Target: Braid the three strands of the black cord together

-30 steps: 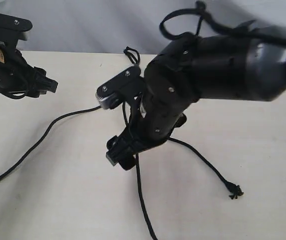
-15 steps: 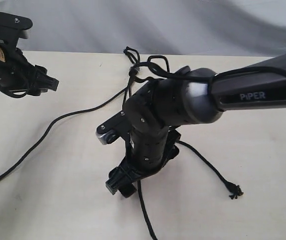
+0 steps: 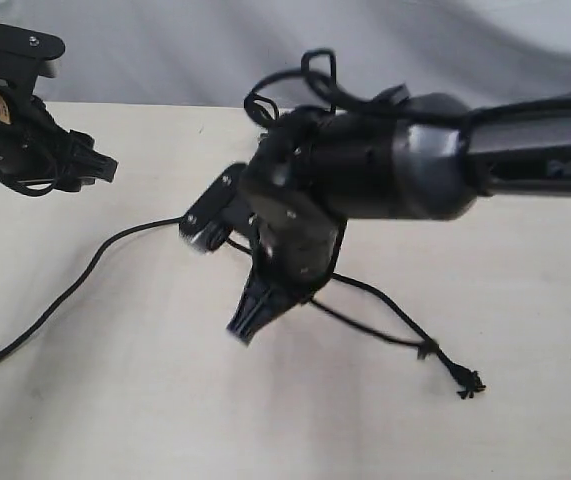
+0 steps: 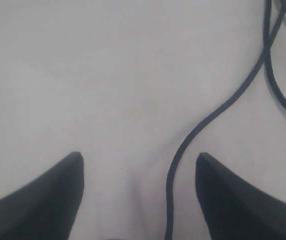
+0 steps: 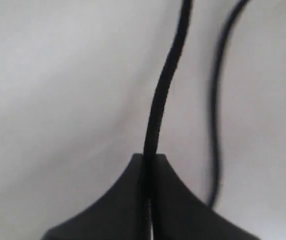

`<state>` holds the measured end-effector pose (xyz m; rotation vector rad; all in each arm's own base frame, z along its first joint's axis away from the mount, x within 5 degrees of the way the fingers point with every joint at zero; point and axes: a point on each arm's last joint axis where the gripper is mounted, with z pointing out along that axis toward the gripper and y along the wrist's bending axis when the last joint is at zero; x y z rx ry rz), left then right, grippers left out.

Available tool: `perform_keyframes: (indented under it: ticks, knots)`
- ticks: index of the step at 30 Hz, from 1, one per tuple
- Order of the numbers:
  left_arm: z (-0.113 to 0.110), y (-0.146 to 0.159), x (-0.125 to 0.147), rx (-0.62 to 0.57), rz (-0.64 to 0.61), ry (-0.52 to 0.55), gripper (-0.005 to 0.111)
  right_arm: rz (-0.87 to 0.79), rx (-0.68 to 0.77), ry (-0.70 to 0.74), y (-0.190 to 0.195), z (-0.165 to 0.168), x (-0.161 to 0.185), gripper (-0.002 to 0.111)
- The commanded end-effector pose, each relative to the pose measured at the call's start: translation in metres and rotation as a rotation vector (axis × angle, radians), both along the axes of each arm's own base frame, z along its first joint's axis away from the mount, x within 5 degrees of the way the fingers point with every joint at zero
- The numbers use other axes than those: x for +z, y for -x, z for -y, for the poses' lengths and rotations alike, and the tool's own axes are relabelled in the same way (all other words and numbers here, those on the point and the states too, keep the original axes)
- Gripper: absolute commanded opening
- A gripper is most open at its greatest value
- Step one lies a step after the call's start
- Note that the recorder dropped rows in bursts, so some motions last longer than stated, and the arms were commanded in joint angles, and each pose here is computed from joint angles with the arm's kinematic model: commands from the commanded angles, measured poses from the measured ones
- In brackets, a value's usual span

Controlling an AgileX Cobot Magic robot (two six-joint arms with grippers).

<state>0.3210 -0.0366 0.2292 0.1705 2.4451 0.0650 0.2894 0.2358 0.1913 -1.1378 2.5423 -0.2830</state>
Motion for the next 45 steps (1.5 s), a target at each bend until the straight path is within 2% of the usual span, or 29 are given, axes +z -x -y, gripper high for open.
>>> perform_keyframes:
  ticks: [1, 4, 6, 10, 17, 22, 27, 31, 33, 36, 39, 42, 45]
  knots:
    - [-0.001, 0.001, 0.001, -0.002, 0.01, 0.0, 0.061, 0.289, -0.129, 0.087, -0.038, 0.055, 0.056, 0.0]
    - [-0.001, 0.001, 0.001, -0.002, 0.01, 0.0, 0.061, 0.364, -0.345, 0.034, -0.073, 0.117, 0.065, 0.0]
    - [-0.001, 0.001, 0.001, -0.002, 0.01, 0.0, 0.061, 0.337, -0.453, -0.07, -0.09, 0.144, 0.051, 0.0]
    - [-0.001, 0.001, 0.001, -0.002, 0.01, 0.0, 0.061, 0.26, -0.556, -0.13, -0.104, 0.163, 0.019, 0.0]
    - [-0.001, 0.001, 0.001, -0.002, 0.01, 0.0, 0.061, 0.074, -0.564, 0.017, -0.107, 0.167, -0.043, 0.0]
    - [-0.001, 0.001, 0.001, -0.002, 0.01, 0.0, 0.061, -0.096, -0.556, 0.012, -0.095, 0.162, -0.072, 0.0]
    - [-0.001, 0.001, 0.001, 0.0, 0.01, 0.001, 0.061, -0.26, -0.508, -0.064, -0.066, 0.141, -0.091, 0.0]
    - [-0.001, 0.001, 0.001, 0.0, 0.01, 0.001, 0.061, -0.391, -0.448, -0.082, -0.026, 0.102, -0.104, 0.0]
    - [-0.001, 0.001, 0.001, -0.002, 0.01, 0.0, 0.061, -0.424, -0.328, -0.096, -0.006, 0.074, -0.104, 0.0]
    - [-0.001, 0.001, 0.001, -0.002, 0.01, 0.0, 0.061, -0.433, -0.066, -0.102, 0.026, 0.029, -0.089, 0.0]
    - [-0.001, 0.002, 0.001, 0.0, 0.006, -0.001, 0.061, -0.29, 0.103, -0.096, 0.038, 0.002, -0.057, 0.0]
    - [-0.001, 0.002, 0.001, 0.0, 0.006, -0.001, 0.061, -0.125, 0.108, -0.104, 0.029, 0.004, -0.019, 0.0]
    - [-0.001, 0.002, 0.001, 0.002, 0.001, 0.001, 0.061, 0.045, 0.025, -0.109, 0.009, 0.025, 0.016, 0.0]
